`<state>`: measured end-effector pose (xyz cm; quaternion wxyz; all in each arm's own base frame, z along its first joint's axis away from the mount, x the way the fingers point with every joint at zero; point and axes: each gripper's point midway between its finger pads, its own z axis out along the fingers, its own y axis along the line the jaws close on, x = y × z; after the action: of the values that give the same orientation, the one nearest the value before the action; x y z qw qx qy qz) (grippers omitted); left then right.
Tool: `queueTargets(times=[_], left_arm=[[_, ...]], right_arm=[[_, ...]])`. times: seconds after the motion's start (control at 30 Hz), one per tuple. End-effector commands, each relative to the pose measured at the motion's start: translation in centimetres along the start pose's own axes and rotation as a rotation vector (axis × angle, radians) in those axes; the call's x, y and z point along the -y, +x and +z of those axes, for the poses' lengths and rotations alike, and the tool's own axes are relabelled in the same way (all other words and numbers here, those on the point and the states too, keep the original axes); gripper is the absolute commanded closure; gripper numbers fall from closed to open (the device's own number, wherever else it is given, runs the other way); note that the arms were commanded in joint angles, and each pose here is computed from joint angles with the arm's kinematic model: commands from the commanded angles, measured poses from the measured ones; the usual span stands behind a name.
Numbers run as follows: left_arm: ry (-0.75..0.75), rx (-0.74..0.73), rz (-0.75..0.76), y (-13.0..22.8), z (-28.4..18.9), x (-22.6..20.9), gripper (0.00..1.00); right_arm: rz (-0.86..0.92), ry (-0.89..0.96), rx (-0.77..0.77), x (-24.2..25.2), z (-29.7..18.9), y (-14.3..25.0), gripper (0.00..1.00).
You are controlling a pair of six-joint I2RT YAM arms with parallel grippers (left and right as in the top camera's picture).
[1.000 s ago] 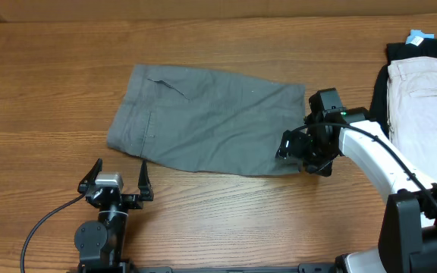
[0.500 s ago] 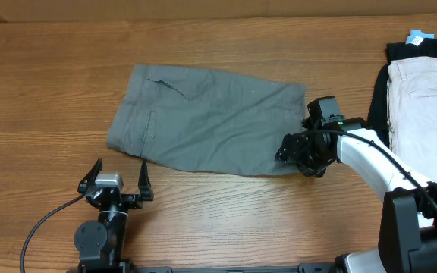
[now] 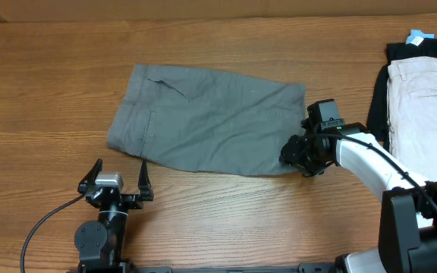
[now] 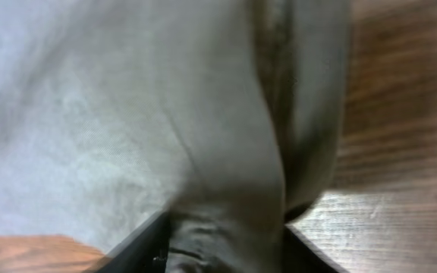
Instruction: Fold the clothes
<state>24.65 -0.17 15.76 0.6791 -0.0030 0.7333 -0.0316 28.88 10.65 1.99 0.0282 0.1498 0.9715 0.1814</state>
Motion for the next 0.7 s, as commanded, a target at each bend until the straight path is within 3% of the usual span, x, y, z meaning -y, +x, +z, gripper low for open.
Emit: queueTargets(times=[0.0, 0.1, 0.33, 0.67], left_arm=[[0.011, -0.005, 0.019, 0.3, 0.0, 0.2, 0.00], [0.011, -0.005, 0.019, 0.2, 0.0, 0.2, 0.00], [0.011, -0.005, 0.019, 0.2, 0.0, 0.2, 0.00], [0.011, -0.005, 0.019, 0.2, 0.0, 0.2, 0.00]], right_arm=[[0.005, -0.005, 0.003, -0.1, 0.1, 0.0, 0.75], [0.007, -0.006, 0.006, -0.1, 0.1, -0.1, 0.96], [0.018, 0.089, 0.026, 1.3, -0.8, -0.7, 0.96], [0.048, 0.435, -0.020, 4.3, -8.6, -0.3, 0.96]])
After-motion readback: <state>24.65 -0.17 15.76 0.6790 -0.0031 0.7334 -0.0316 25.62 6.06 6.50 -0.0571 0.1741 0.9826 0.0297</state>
